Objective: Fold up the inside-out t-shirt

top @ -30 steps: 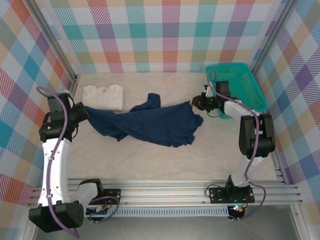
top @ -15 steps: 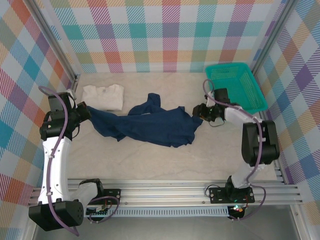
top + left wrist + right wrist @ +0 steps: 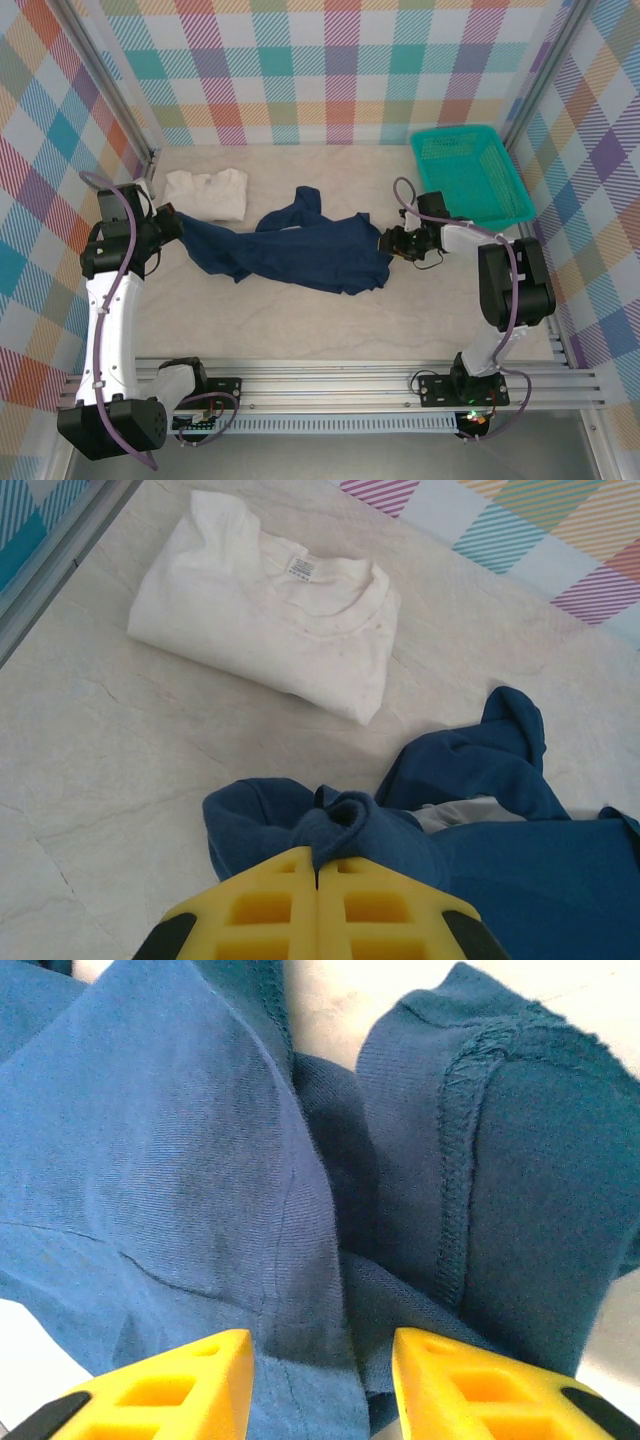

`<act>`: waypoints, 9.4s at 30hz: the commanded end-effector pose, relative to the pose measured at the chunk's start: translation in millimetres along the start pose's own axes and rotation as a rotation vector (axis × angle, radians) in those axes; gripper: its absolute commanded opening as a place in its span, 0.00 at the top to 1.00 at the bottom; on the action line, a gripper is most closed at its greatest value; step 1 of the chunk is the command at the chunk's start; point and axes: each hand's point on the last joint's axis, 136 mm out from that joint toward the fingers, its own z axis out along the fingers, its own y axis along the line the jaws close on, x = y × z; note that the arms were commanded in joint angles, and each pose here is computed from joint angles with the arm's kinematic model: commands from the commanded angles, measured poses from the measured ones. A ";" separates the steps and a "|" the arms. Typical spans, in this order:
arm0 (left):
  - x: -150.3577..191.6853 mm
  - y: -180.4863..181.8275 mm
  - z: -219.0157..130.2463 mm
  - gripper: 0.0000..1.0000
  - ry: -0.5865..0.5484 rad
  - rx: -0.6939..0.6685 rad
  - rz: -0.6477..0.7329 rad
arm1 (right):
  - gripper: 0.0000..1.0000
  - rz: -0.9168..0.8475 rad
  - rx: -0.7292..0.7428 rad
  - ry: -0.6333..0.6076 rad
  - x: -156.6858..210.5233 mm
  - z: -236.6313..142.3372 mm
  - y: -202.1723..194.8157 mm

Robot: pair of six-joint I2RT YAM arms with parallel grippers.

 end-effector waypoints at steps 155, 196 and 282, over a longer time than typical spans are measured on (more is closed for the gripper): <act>88.0 -112.5 143.3 0.25 0.180 0.236 -0.229 | 0.42 -0.041 0.105 0.033 62.8 -40.0 31.1; 220.4 -81.4 213.1 0.23 0.518 0.123 -0.043 | 0.38 -0.153 0.411 0.033 60.2 -21.9 -0.1; 249.2 -42.7 210.4 0.21 0.542 0.015 0.034 | 1.00 -0.518 0.236 -0.330 29.3 -126.8 19.1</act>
